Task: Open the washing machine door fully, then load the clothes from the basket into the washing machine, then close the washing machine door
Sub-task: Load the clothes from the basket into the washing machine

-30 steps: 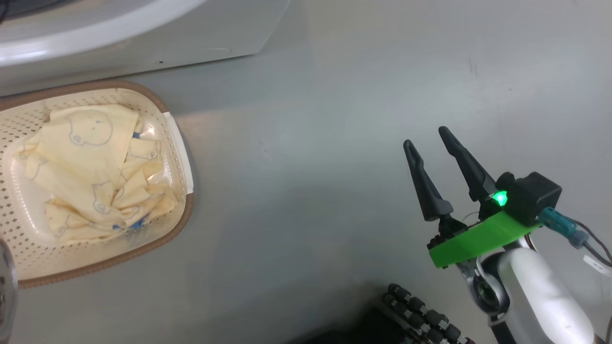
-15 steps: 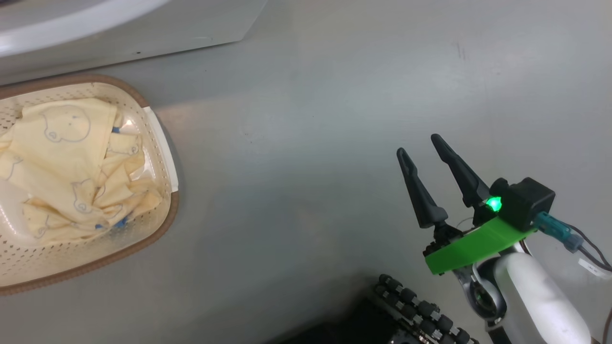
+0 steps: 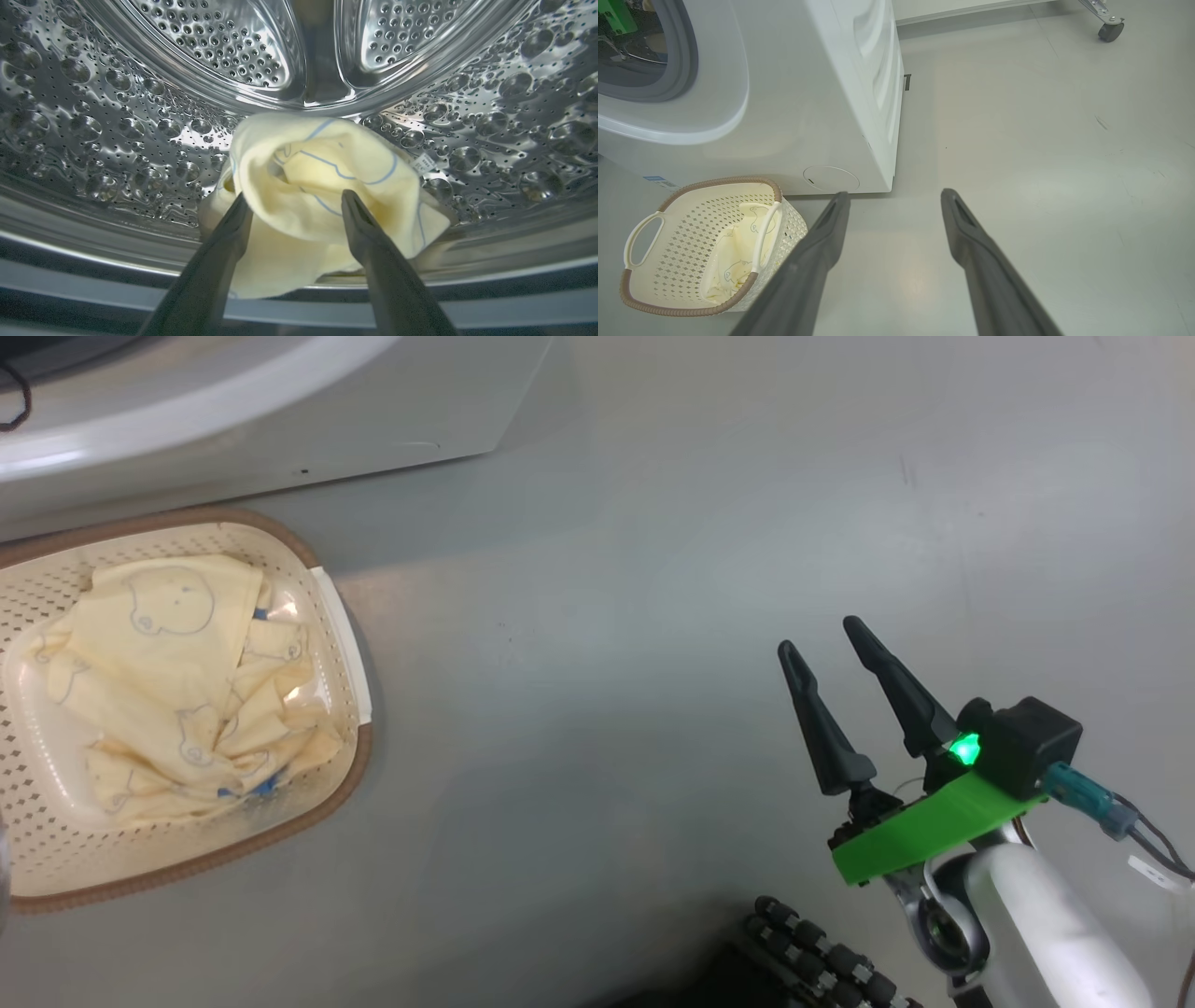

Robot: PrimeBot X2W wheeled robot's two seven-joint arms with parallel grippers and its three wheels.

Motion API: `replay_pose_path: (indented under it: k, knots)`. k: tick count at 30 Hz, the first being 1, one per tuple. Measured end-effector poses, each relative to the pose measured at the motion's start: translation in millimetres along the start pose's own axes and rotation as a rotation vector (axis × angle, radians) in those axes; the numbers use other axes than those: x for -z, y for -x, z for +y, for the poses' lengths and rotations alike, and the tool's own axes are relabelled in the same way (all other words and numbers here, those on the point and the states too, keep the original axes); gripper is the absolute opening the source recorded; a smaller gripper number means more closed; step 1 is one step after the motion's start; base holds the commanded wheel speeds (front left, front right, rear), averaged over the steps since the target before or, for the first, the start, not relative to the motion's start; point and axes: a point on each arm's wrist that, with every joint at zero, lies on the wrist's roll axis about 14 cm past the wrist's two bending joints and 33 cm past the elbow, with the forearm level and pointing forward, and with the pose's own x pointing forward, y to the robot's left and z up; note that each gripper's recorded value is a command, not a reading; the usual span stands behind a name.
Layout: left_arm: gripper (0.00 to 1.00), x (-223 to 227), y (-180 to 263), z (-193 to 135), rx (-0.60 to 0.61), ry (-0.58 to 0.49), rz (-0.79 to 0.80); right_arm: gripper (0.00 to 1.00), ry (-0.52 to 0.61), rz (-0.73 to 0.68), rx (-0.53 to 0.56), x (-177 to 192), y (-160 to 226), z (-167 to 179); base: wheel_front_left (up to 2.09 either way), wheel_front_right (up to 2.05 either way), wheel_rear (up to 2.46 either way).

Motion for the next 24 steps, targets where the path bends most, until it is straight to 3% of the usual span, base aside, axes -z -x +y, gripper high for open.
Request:
replay_pose_path:
  k: [12,24]
  knots:
    - [1.0,-4.5,32.2,-5.0,0.006,-0.041,0.054,1.0,-0.024,-0.058,-0.043,-17.1,-1.7,15.4,0.0,0.0,0.0]
    - [1.0,-21.9,76.5,-12.2,0.038,0.033,-0.007,1.0,-0.034,-0.126,-0.114,-39.1,-7.5,36.3,0.0,0.0,0.0]
